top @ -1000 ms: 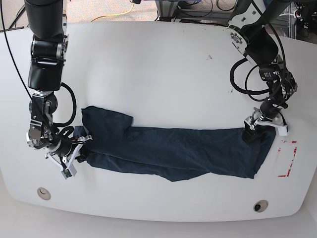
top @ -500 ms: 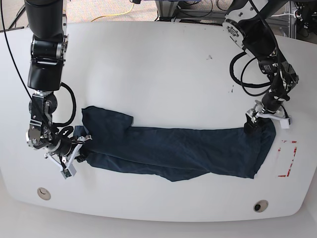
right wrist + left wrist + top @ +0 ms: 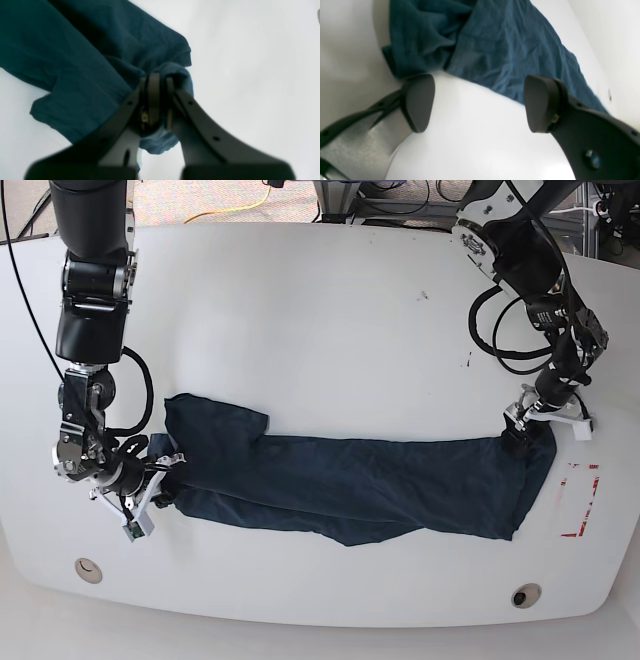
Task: Layout the t-shirt on the table in an organized manner, then fold the t-shirt properly
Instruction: 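Lower the left gripper onto the shirt end and grasp it again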
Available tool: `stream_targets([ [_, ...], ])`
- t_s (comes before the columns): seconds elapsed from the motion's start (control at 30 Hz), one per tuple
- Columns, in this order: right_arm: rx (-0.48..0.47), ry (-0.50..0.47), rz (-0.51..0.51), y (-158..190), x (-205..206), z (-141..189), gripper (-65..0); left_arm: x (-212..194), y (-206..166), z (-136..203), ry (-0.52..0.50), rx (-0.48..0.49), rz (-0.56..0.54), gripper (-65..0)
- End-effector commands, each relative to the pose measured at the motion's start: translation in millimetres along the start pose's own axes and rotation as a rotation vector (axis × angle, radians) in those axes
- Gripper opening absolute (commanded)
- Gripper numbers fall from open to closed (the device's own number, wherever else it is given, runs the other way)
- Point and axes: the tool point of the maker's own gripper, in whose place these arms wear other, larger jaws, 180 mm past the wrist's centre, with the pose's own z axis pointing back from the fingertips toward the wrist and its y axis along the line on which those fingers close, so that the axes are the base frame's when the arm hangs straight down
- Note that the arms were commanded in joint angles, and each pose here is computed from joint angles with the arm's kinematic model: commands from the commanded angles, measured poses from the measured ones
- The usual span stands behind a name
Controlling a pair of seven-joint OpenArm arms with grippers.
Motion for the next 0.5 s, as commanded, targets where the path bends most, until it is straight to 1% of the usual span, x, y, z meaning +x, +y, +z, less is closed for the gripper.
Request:
stream_targets([
  [0.0, -0.026, -0.073, 0.014, -11.9, 28.4, 11.0, -64.8, -1.5, -3.4, -8.8, 0.043, 0.018, 0.009, -12.9],
  [0.2, -0.027, -0.072, 0.013, -12.3, 28.2, 11.2, -64.8, -3.3, -9.3, -21.8, 0.026, -0.004, 0.046, -12.9],
  [0.33, -0.028, -0.072, 0.013, -12.9, 28.0, 11.6, -64.8, -12.0, -12.7, -31.4, 0.048, -0.019, 0.078, -12.9],
  [0.47, -0.028, -0.072, 0.013, -12.9, 28.0, 11.6, -64.8, -14.0, -15.4, -33.4, 0.053, -0.024, 0.082, -12.9],
])
